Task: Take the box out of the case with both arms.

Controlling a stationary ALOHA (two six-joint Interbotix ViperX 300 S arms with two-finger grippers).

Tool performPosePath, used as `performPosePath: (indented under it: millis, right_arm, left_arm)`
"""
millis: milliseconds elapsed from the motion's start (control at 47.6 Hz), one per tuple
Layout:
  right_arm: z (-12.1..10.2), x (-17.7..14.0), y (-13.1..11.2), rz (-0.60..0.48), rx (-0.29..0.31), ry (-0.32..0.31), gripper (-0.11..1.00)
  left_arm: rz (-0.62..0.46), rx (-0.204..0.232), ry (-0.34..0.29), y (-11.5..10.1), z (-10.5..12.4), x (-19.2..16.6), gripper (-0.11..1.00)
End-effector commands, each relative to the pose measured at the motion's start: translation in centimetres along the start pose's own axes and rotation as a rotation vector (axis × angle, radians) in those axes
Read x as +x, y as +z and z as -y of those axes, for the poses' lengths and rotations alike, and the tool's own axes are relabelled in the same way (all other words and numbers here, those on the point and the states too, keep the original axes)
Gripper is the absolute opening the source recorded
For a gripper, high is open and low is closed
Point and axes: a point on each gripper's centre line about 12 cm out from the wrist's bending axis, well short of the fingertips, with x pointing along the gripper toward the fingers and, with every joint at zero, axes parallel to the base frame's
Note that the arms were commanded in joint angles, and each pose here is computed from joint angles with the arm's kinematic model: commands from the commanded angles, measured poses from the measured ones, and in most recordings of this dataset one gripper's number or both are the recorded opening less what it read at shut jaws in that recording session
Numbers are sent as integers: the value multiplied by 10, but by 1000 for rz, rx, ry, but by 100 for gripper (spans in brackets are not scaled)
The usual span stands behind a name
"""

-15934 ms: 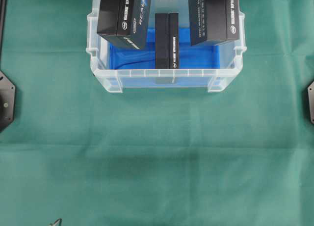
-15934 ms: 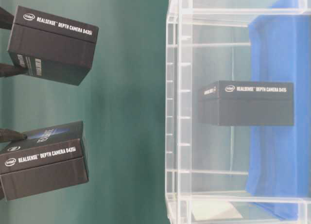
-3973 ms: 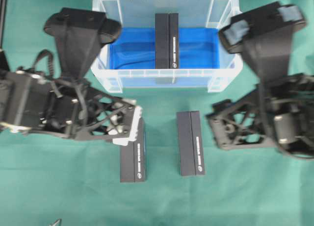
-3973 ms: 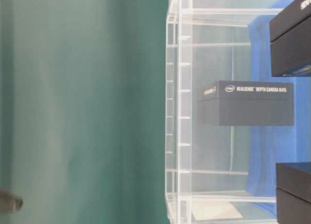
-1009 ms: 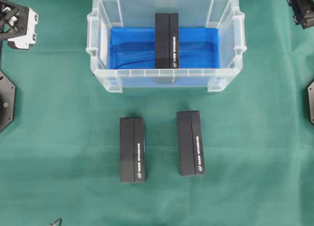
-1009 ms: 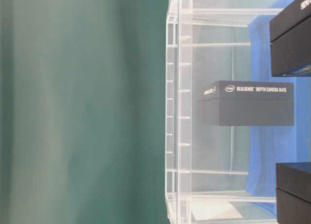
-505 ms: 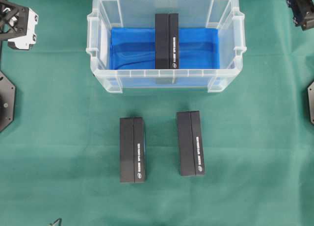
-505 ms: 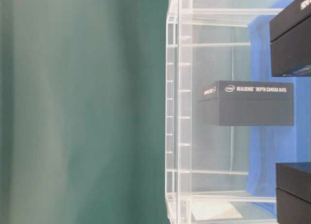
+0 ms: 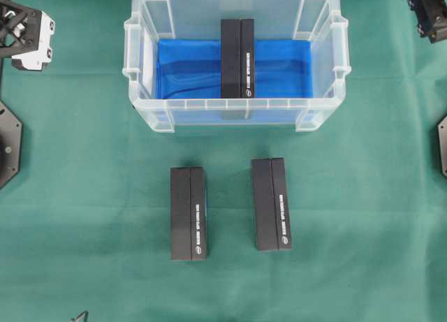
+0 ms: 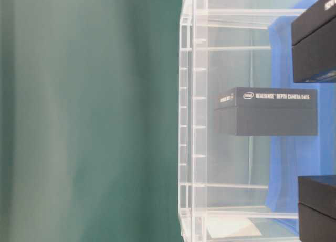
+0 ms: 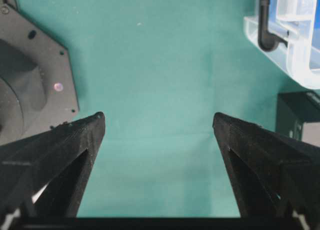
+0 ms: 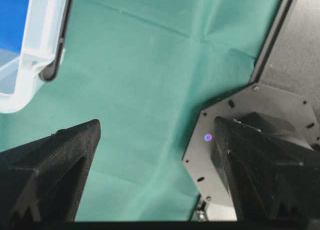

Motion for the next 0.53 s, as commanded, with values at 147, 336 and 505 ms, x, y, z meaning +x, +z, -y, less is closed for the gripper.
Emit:
performPosePath:
  millis: [147,336,505]
  right_arm:
    - [1,-4,1,9,5,17,90]
    - [1,-5,1,10,6,18,90]
    - [1,-5,1,9,6,17,90]
  left_arm:
    - [5,-10,-12,1,0,-3,85]
    - [7,-10,-12,2,0,-3,85]
    - [7,-11,-12,2,0,-3,85]
